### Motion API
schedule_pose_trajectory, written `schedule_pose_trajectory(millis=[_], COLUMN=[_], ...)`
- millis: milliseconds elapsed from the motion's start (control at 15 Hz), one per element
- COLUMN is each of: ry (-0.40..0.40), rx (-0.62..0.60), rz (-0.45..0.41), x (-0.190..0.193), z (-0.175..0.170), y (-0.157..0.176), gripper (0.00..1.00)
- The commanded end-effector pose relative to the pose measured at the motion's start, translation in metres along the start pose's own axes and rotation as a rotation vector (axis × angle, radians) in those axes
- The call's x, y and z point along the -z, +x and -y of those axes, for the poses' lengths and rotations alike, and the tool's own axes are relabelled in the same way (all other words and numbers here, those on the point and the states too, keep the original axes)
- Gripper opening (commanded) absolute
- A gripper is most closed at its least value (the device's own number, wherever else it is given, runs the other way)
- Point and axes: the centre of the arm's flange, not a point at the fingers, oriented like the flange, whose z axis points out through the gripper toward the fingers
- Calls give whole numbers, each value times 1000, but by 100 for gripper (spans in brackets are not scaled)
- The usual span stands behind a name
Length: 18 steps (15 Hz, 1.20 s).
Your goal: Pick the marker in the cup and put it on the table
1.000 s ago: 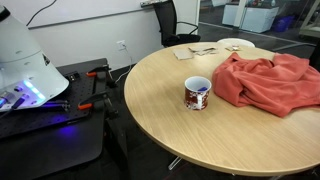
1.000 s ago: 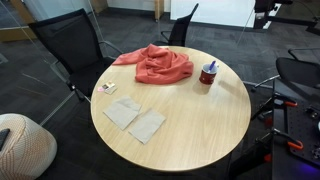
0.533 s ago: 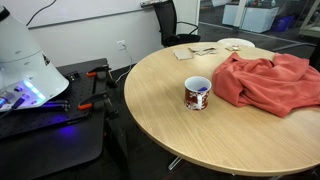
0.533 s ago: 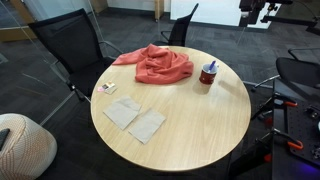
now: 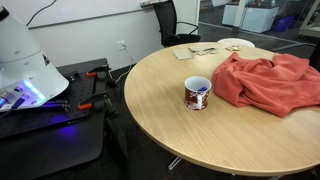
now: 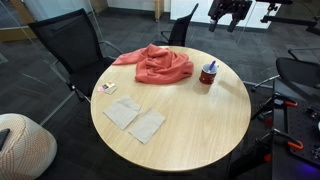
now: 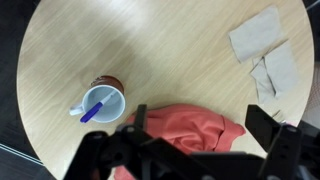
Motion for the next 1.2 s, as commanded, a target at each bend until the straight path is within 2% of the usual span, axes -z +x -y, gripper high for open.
schedule_pose_trajectory(millis=[0,333,400,533,733,1133], ry=[-3,-30,-8,-18,-17,-104], rx=[-174,-377,-302,-345,-347,-677], rz=[-108,-298,-238,-268,-270,-372], x=[-29,-56,-49,-58,-58,-75], z=[-7,-21,-19,-22,-23,-28], y=[9,19,23,23,24,23], gripper=[100,100,100,100,100,100])
